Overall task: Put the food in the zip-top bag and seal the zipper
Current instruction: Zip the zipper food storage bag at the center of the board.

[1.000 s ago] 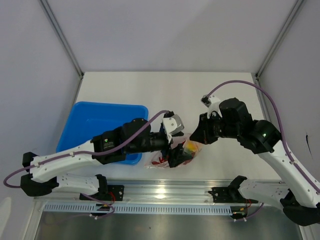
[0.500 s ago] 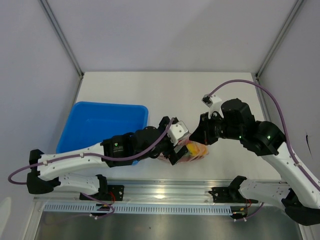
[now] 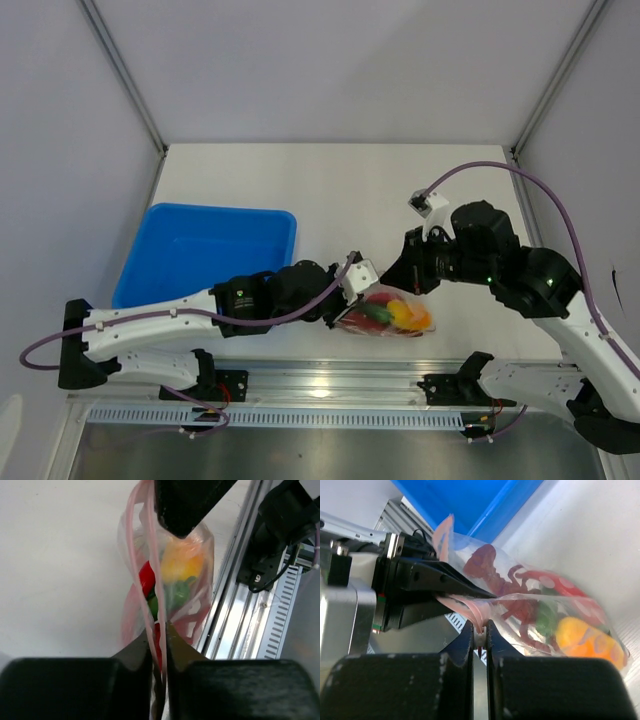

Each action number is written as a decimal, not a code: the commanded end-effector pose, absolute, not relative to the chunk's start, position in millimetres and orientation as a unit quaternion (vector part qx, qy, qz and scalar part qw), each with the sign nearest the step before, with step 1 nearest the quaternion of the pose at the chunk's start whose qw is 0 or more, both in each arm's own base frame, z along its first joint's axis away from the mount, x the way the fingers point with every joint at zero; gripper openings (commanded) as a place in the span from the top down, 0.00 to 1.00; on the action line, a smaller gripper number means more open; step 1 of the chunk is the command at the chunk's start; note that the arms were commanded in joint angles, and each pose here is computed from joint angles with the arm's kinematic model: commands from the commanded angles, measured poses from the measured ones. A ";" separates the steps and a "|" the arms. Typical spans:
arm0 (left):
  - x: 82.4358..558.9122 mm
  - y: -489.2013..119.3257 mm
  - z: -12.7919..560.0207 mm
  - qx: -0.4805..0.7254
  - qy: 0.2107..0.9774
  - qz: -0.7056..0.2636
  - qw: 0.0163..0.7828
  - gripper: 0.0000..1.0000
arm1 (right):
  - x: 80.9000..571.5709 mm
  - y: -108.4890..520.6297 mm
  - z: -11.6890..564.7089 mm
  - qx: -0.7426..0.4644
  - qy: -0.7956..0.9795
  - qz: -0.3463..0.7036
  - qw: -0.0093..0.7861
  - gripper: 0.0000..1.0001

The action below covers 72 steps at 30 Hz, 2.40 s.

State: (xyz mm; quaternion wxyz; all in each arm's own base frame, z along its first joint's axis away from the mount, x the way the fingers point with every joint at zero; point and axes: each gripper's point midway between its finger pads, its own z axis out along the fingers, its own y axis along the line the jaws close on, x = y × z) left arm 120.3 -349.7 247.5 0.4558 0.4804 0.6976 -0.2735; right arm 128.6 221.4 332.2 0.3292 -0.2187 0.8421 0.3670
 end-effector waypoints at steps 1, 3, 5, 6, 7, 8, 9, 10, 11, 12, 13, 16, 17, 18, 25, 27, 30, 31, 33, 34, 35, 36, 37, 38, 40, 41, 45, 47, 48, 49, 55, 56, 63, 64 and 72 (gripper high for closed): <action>114.2 -338.1 251.0 0.473 0.699 -0.311 0.437 0.90 | 127.1 222.7 363.0 -0.226 0.812 0.392 0.368 1.00; 107.1 -332.7 257.3 0.467 0.694 -0.343 0.428 0.93 | 126.5 222.9 360.8 -0.233 0.812 0.390 0.366 1.00; 106.7 -327.4 260.0 0.455 0.695 -0.362 0.422 0.99 | 126.5 223.3 356.0 -0.241 0.815 0.385 0.361 1.00; 105.7 -324.3 265.4 0.452 0.692 -0.370 0.424 0.99 | 126.4 224.3 355.6 -0.243 0.814 0.386 0.360 0.98; 107.7 -321.6 265.2 0.447 0.695 -0.372 0.421 0.99 | 126.2 224.4 355.1 -0.246 0.814 0.386 0.359 0.94; 105.0 -320.1 264.9 0.447 0.698 -0.379 0.412 1.00 | 124.0 226.7 354.6 -0.254 0.810 0.391 0.355 0.76; 104.4 -318.5 265.9 0.444 0.700 -0.382 0.408 0.99 | 123.2 227.9 353.9 -0.258 0.809 0.393 0.353 0.65; 107.6 -316.1 264.0 0.438 0.707 -0.381 0.403 0.99 | 121.9 228.7 354.8 -0.262 0.806 0.397 0.353 0.57; 107.5 -315.0 263.1 0.429 0.716 -0.386 0.393 1.00 | 119.7 227.9 355.4 -0.264 0.803 0.400 0.354 0.50; 103.9 -314.6 262.6 0.430 0.718 -0.394 0.380 1.00 | 120.4 227.7 353.6 -0.265 0.801 0.400 0.357 0.33; 105.2 -313.1 262.2 0.424 0.722 -0.399 0.375 0.99 | 120.6 226.6 352.6 -0.263 0.801 0.399 0.360 0.30; 97.5 -315.4 265.3 0.417 0.718 -0.428 0.357 0.99 | 126.2 219.8 345.1 -0.242 0.802 0.390 0.382 0.13; 94.7 -316.5 264.6 0.418 0.715 -0.435 0.354 0.99 | 126.5 218.8 350.7 -0.237 0.791 0.398 0.400 0.11; 90.7 -319.1 268.1 0.421 0.706 -0.448 0.351 0.99 | 126.8 218.8 339.6 -0.232 0.796 0.397 0.394 0.10; 74.0 -318.1 281.8 0.422 0.673 -0.515 0.321 0.99 | 125.5 221.7 331.3 -0.237 0.765 0.422 0.424 0.10; 75.7 -316.3 288.4 0.417 0.671 -0.523 0.320 0.99 | 119.8 229.2 336.3 -0.253 0.745 0.448 0.425 0.14; 76.0 -316.2 292.7 0.410 0.673 -0.535 0.305 0.99 | 108.3 236.6 335.4 -0.276 0.725 0.477 0.413 0.19; 73.7 -316.4 295.8 0.407 0.672 -0.544 0.295 0.99 | 104.0 237.6 335.2 -0.283 0.715 0.488 0.413 0.21; 75.2 -318.0 294.8 0.400 0.677 -0.549 0.283 0.99 | 100.4 237.7 337.0 -0.288 0.706 0.496 0.416 0.22; 72.7 -318.9 297.6 0.398 0.674 -0.558 0.276 0.99 | 100.6 237.0 336.7 -0.286 0.703 0.497 0.420 0.23; 73.0 -319.4 298.9 0.394 0.673 -0.563 0.273 0.99 | 101.9 236.0 335.3 -0.282 0.706 0.495 0.421 0.24; 72.4 -320.1 299.8 0.394 0.671 -0.567 0.271 0.99 | 103.0 236.8 332.4 -0.281 0.709 0.493 0.418 0.25; 72.5 -320.1 299.3 0.391 0.671 -0.570 0.269 0.99 | 102.6 238.9 331.5 -0.282 0.709 0.496 0.414 0.28; 71.8 -320.7 301.6 0.391 0.666 -0.575 0.270 0.99 | 101.4 241.4 325.9 -0.285 0.712 0.499 0.404 0.30; 73.0 -320.1 302.0 0.385 0.667 -0.579 0.268 0.99 | 102.1 245.5 320.6 -0.282 0.715 0.504 0.394 0.35; 73.7 -319.9 303.4 0.384 0.666 -0.580 0.270 0.99 | 103.7 247.2 316.6 -0.279 0.718 0.504 0.391 0.42; 75.8 -318.3 302.3 0.378 0.669 -0.581 0.269 0.99 | 104.0 251.9 305.1 -0.273 0.720 0.513 0.380 0.63; 76.2 -317.5 300.2 0.376 0.671 -0.580 0.268 0.99 | 103.1 252.4 305.7 -0.271 0.718 0.518 0.379 0.63; 77.4 -316.9 300.1 0.373 0.672 -0.580 0.269 1.00 | 102.6 251.8 306.0 -0.271 0.716 0.518 0.380 0.63; 77.1 -316.4 299.3 0.373 0.673 -0.581 0.267 1.00 | 103.4 251.4 303.6 -0.268 0.720 0.515 0.380 0.63; 75.2 -316.3 298.7 0.380 0.666 -0.584 0.265 0.99 | 104.2 248.8 305.4 -0.260 0.716 0.517 0.390 1.00; 74.4 -316.1 298.7 0.383 0.664 -0.585 0.264 1.00 | 103.6 249.5 305.8 -0.261 0.715 0.519 0.388 1.00; 86.2 -310.0 316.4 0.396 0.643 -0.562 0.338 0.10 | 84.0 254.3 310.6 -0.308 0.698 0.542 0.352 1.00; 86.5 -310.7 324.8 0.400 0.633 -0.564 0.347 0.08 | 81.6 254.9 311.2 -0.315 0.695 0.545 0.347 1.00; 91.9 -338.9 350.6 0.415 0.617 -0.592 0.311 0.06 | 65.9 255.4 321.5 -0.353 0.677 0.561 0.321 1.00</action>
